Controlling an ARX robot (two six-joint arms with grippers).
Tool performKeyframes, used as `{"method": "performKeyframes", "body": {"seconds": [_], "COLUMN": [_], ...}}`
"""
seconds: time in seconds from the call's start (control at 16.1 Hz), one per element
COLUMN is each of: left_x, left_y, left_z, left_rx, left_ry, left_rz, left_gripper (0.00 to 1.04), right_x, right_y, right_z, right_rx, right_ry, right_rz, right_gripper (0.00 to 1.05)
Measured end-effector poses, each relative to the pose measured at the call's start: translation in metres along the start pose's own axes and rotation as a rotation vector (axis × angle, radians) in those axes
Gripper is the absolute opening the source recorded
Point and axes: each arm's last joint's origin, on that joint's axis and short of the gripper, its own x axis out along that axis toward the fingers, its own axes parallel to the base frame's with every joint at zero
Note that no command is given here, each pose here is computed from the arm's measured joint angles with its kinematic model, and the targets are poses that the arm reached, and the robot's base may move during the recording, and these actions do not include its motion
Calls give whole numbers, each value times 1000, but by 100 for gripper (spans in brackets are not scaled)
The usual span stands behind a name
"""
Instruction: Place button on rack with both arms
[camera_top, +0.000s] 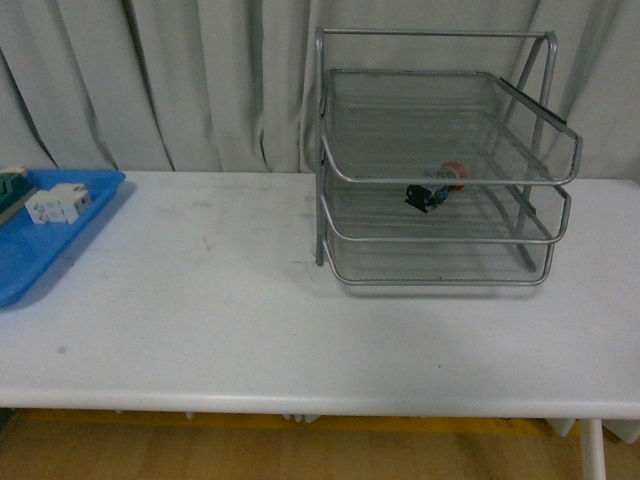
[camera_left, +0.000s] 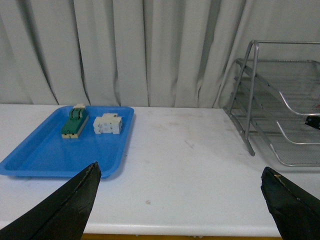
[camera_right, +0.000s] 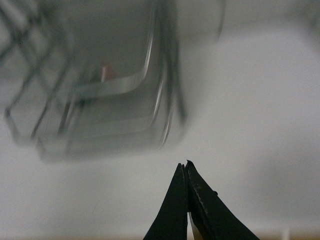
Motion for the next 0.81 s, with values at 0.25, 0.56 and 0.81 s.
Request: {"method": "performKeyframes", "body": {"seconds": [0.25,0.56,0.81], "left_x": [0,0,0], "left_y": [0,0,0], "left_z": [0,0,0], "left_rx": [0,0,0], "left_ry": [0,0,0], "left_rz": [1,1,1], "left_gripper": [98,98,98], "right_x": [-68,-83,-90], "right_y": [8,28,34], "right_z": [12,0,-11], "right_rx": [-158,-185,-184], "right_ry": [-306,-334,-347], "right_rz": [-77,-51,-72], "right_gripper": [2,2,2]}}
